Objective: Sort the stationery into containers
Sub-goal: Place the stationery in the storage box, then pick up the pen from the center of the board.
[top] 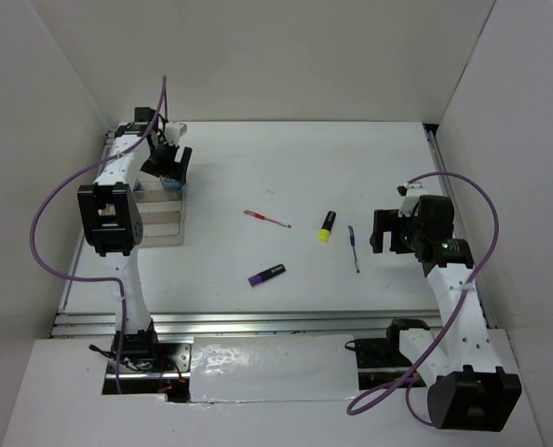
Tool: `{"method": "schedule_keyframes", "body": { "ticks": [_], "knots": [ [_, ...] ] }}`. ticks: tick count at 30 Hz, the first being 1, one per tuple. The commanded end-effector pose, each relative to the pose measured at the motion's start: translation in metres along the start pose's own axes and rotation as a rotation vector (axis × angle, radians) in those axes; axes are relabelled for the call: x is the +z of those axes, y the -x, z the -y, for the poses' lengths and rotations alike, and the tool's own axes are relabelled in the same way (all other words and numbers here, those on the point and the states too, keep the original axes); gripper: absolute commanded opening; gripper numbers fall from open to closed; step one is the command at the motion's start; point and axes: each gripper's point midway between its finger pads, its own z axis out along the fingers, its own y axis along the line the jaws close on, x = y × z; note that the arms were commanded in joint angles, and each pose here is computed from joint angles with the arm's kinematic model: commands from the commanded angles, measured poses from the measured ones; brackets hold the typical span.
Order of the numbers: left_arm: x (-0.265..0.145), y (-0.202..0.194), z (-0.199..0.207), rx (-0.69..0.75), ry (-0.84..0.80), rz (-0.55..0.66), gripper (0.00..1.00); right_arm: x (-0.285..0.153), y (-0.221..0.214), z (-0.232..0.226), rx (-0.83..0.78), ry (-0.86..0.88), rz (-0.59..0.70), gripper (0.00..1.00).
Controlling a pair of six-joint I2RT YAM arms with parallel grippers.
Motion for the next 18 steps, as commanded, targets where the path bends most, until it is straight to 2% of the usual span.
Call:
{"method": "schedule_keyframes", "body": {
  "ticks": [1,3,4,6,7,9,10,11,13,14,15,16,17,18],
  "knots": [
    [-0.051,0.034,0.006,0.029,0.008,0.120,0.99,-0.008,0.015,-0.003,-0.021,0.009,0.053,1.00],
    [-0.076,0.049,0.007,0.032,0.017,0.181,0.99,-0.008,0.015,-0.003,-0.020,0.009,0.056,1.00],
    [-0.102,0.059,0.011,0.038,0.024,0.235,0.98,-0.009,0.015,-0.003,-0.020,0.010,0.058,1.00],
    [-0.127,0.068,0.026,0.051,-0.021,0.300,0.95,-0.010,0.015,-0.004,-0.021,0.012,0.064,1.00],
    [-0.155,0.075,0.037,0.075,-0.030,0.364,0.93,-0.010,0.015,-0.004,-0.021,0.011,0.064,1.00],
    [-0.162,0.064,0.066,0.119,-0.086,0.368,0.90,-0.010,0.015,-0.005,-0.023,0.014,0.066,1.00],
    [-0.180,0.063,0.094,0.173,-0.105,0.398,0.89,-0.011,0.015,-0.005,-0.024,0.013,0.071,1.00],
    [-0.182,0.060,0.127,0.231,-0.139,0.406,0.87,-0.012,0.016,-0.005,-0.024,0.013,0.075,1.00],
    [-0.163,0.017,0.174,0.275,-0.206,0.326,0.80,-0.012,0.016,-0.005,-0.025,0.014,0.080,1.00],
    [-0.174,0.021,0.192,0.312,-0.226,0.359,0.77,-0.012,0.016,-0.005,-0.024,0.014,0.080,1.00],
    [-0.157,-0.005,0.206,0.303,-0.252,0.288,0.73,-0.013,0.016,-0.005,-0.024,0.014,0.080,1.00],
    [-0.156,-0.017,0.220,0.314,-0.271,0.274,0.69,-0.013,0.016,-0.005,-0.026,0.013,0.083,1.00],
    [-0.143,-0.040,0.247,0.333,-0.314,0.222,0.58,-0.014,0.017,-0.005,-0.027,0.012,0.086,1.00],
    [-0.136,-0.047,0.252,0.334,-0.278,0.210,0.52,-0.014,0.017,-0.005,-0.026,0.009,0.089,1.00]
  ]
}}
